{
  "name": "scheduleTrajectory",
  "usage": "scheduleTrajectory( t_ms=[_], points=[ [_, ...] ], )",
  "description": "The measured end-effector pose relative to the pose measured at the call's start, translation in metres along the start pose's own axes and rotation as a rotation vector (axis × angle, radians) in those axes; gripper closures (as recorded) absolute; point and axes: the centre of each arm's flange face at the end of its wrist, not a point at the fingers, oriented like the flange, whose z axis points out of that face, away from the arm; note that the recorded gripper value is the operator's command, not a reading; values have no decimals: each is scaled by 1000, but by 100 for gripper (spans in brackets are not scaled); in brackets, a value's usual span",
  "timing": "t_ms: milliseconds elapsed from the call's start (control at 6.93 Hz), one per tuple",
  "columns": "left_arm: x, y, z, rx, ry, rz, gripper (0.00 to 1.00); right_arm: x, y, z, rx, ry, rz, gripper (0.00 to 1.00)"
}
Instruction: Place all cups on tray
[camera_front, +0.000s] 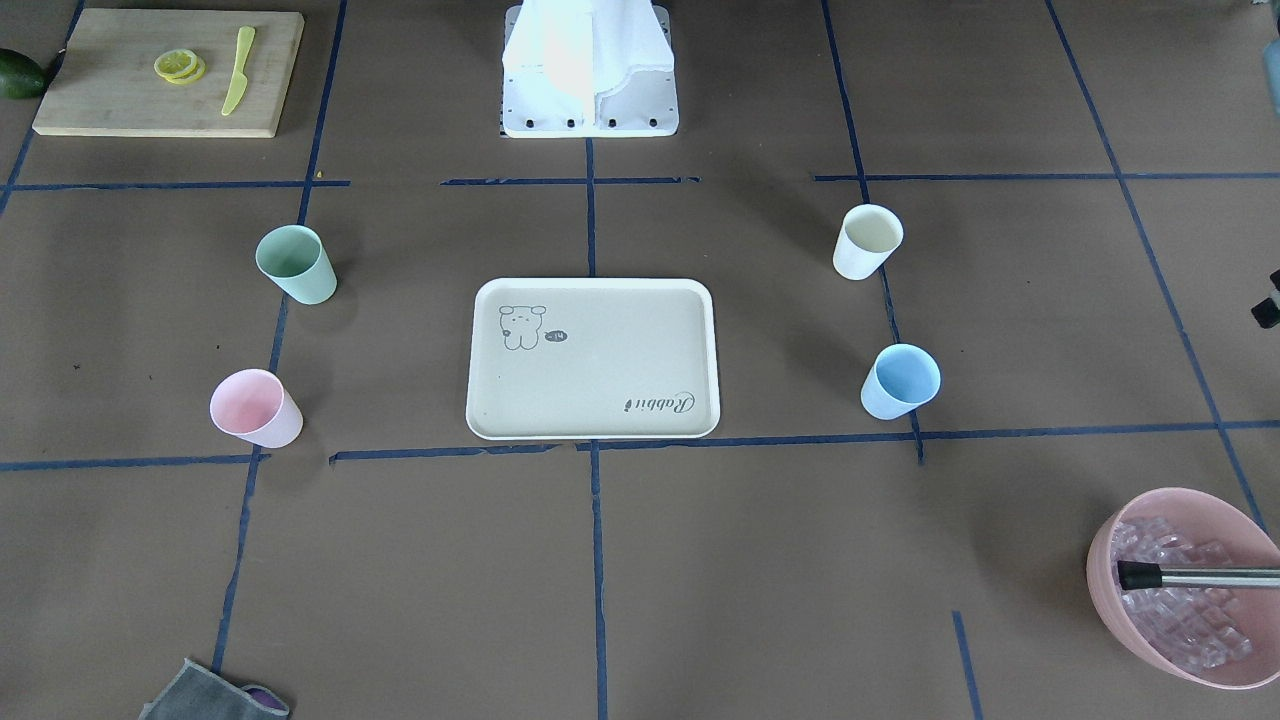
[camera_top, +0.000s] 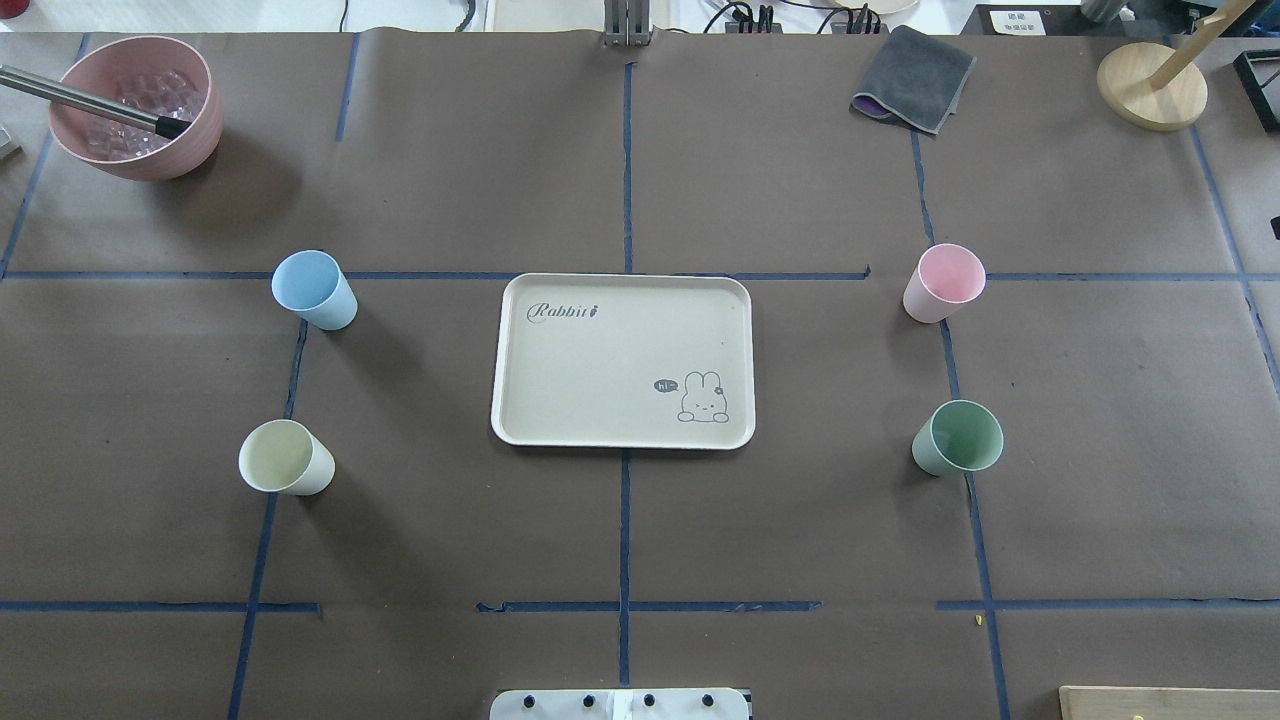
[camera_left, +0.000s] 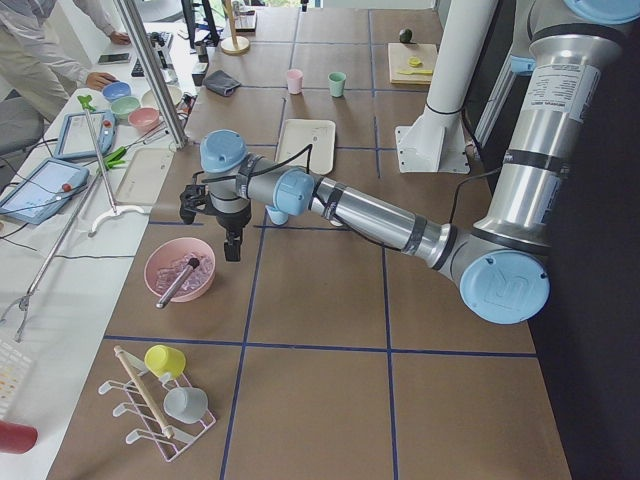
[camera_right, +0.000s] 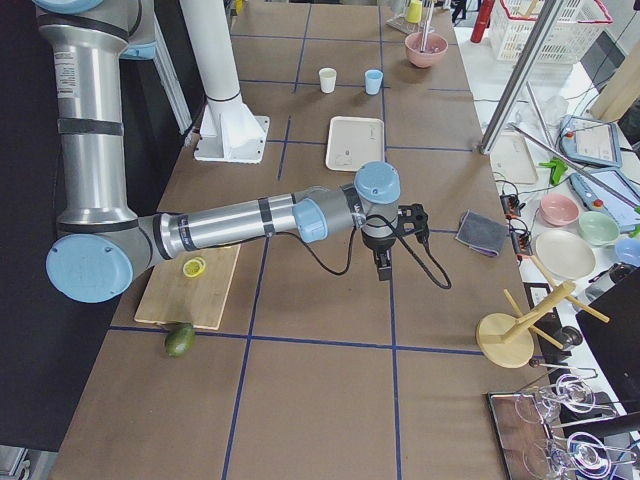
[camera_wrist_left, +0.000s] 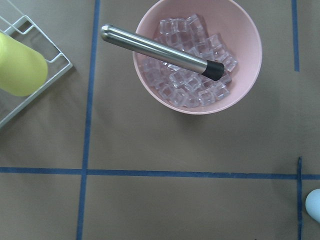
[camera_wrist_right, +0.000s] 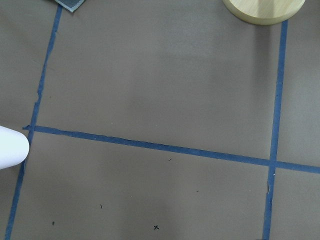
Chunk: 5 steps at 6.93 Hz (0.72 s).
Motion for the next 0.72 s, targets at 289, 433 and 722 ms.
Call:
scheduleTrajectory(
  t_ms=[289,433,722],
  points=[
    [68,-4,30,-46,16,-55,0,-14,-7,7,-6,6,-9,0],
    [103,3,56,-79,7,-66,0,-21,-12,8,-6,3,-17,0],
    [152,17,105,-69,-32,-112,0,-28,-15,10,-8,0,-26,0]
  ],
)
